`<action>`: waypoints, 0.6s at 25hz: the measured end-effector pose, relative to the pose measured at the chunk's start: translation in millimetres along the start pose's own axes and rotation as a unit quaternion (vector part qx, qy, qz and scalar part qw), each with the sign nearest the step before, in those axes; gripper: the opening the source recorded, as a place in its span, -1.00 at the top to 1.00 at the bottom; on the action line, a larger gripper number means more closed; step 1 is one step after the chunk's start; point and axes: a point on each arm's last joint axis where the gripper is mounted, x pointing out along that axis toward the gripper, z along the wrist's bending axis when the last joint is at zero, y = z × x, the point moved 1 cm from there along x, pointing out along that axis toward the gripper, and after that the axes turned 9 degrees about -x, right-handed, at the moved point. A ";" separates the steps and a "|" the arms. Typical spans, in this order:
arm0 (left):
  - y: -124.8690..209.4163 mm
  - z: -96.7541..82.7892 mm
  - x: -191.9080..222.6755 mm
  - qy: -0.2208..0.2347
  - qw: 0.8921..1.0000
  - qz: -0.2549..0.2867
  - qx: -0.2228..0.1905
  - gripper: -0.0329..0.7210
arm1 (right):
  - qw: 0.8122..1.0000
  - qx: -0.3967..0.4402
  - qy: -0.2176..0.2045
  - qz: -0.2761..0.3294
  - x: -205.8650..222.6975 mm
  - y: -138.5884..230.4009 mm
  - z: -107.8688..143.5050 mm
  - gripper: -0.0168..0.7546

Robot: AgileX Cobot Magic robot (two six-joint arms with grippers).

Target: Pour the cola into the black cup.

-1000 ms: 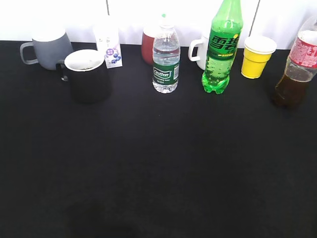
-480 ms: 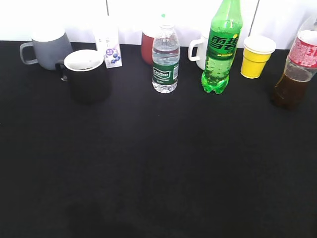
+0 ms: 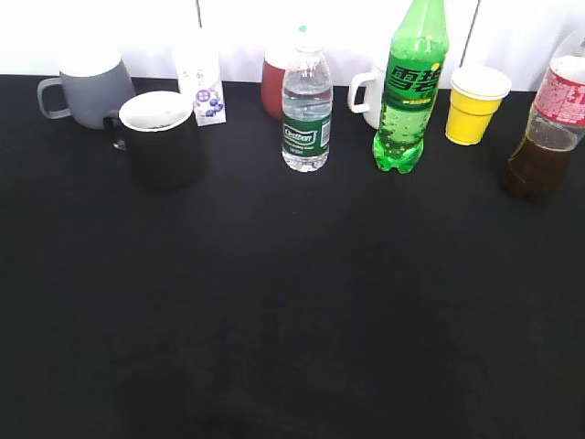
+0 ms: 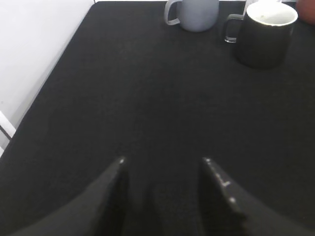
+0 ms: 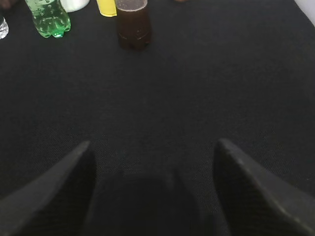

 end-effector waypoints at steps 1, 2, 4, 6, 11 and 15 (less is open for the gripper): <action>0.0 0.0 0.0 0.000 1.000 0.000 0.000 0.07 | 1.000 0.000 0.000 0.000 0.0 0.0 0.0 -0.51; 0.0 0.0 0.0 0.000 1.000 0.000 0.000 0.13 | 1.000 0.000 0.000 0.000 0.0 0.0 0.0 -0.51; 0.0 0.0 0.0 0.000 1.000 0.000 0.000 0.21 | 1.000 0.000 0.000 0.000 0.0 0.0 0.1 -0.51; 0.0 0.0 0.0 0.000 1.000 0.000 0.000 0.23 | 1.000 0.000 0.000 0.000 0.0 0.0 0.1 -0.51; 0.0 0.0 0.0 0.000 1.000 0.000 0.000 0.27 | 1.000 0.001 0.000 0.000 0.0 0.0 0.1 -0.51; 0.0 0.0 0.0 0.000 1.000 0.000 -0.001 0.28 | 1.000 0.001 0.000 0.000 0.0 0.0 0.1 -0.51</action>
